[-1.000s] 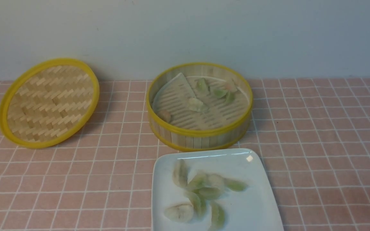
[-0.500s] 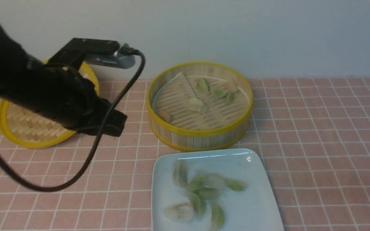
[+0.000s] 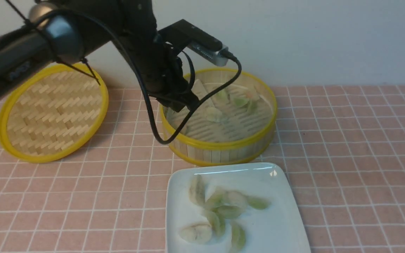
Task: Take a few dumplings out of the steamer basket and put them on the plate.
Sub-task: Use the left arm to grab a dumpling from the steamer
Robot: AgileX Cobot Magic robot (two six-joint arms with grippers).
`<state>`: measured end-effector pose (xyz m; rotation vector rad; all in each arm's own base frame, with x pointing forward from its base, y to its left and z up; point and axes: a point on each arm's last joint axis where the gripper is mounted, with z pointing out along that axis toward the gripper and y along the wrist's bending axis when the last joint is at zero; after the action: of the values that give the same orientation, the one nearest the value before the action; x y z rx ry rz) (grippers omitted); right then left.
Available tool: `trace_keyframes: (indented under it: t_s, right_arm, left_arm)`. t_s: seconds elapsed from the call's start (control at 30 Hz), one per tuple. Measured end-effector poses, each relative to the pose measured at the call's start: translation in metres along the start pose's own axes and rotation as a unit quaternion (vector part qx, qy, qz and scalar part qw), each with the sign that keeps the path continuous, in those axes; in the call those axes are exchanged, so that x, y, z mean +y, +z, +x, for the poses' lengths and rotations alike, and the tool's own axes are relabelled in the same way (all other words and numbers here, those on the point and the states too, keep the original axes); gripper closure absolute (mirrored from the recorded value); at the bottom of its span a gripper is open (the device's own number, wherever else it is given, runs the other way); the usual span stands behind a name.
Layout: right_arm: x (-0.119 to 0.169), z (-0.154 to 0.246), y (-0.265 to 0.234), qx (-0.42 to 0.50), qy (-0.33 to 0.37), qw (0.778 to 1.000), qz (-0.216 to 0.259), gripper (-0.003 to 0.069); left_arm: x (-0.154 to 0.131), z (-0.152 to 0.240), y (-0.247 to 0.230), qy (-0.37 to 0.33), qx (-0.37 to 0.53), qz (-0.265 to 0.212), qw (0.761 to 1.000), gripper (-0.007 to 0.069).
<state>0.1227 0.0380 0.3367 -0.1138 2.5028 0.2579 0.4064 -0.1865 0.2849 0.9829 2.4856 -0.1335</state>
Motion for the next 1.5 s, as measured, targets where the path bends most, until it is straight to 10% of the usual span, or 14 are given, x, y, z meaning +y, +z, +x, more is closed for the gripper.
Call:
trace_keyframes:
  t_s: [0.4, 1.13, 1.5]
  right_arm:
    - [0.013, -0.009, 0.01, -0.005, 0.003, 0.998, -0.065, 0.0673]
    - [0.02, -0.009, 0.008, -0.008, -0.023, 0.994, -0.106, 0.0673]
    - [0.022, -0.009, 0.008, -0.009, -0.027, 0.993, -0.118, 0.0673]
  left_arm:
    - [0.014, 0.002, 0.101, -0.021, -0.006, -0.037, 0.999, 0.0181]
    - [0.018, 0.01, 0.128, -0.032, 0.047, -0.068, 0.996, 0.0309]
    - [0.025, -0.023, 0.044, -0.094, 0.051, -0.081, 0.991, 0.0309]
